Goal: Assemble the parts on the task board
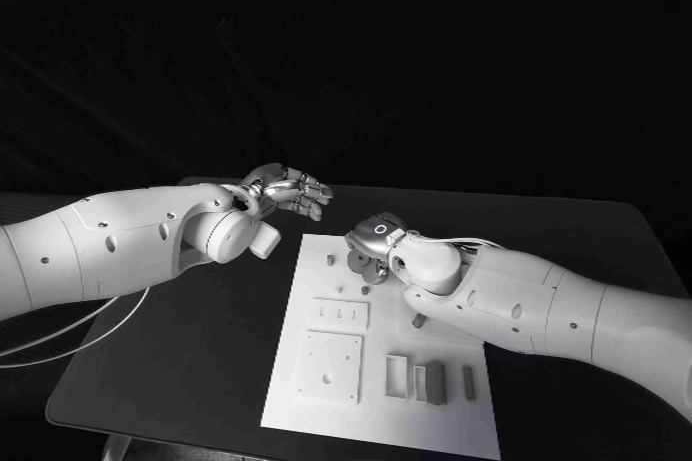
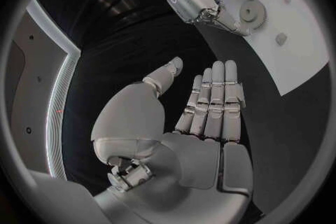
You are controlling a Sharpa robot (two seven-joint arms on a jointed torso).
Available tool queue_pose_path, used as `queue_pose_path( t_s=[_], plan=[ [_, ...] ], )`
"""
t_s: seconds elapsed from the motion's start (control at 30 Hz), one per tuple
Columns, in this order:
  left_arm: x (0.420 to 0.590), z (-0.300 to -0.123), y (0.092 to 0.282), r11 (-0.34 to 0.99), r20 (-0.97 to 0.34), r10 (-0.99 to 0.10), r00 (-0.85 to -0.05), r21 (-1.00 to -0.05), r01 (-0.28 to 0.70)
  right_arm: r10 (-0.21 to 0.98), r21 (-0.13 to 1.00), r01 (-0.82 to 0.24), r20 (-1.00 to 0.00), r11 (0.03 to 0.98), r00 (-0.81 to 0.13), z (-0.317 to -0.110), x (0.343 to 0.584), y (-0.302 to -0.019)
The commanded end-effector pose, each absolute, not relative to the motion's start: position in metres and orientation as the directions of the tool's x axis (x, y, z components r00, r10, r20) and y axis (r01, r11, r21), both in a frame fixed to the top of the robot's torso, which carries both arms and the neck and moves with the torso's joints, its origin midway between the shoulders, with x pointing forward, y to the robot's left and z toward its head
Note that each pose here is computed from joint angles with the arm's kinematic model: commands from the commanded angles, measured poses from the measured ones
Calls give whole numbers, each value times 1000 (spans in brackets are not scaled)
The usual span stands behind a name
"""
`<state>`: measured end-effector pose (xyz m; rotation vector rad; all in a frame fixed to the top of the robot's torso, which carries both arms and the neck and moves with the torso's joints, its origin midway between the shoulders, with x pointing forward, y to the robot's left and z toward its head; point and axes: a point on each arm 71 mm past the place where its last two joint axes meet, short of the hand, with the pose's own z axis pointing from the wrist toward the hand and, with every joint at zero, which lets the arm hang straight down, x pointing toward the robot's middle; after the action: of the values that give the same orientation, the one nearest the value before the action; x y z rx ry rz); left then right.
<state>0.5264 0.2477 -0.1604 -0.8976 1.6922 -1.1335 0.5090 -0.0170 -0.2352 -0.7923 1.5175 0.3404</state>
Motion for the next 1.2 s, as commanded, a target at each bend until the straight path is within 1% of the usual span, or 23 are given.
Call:
queue_pose_path(
  t_s=[0.03,0.37,1.2],
  plan=[
    [526,-159,245,322,-275,-894,-355,-944,-80,-256,-224,-664,-965,713,51,-236,509,-17],
    [527,-158,245,322,-276,-894,-355,-943,-78,-253,-201,-668,-967,716,21,-237,509,-18],
    [527,-158,245,324,-278,-893,-354,-943,-77,-237,-182,-674,-971,716,11,-239,508,-17]
  ],
)
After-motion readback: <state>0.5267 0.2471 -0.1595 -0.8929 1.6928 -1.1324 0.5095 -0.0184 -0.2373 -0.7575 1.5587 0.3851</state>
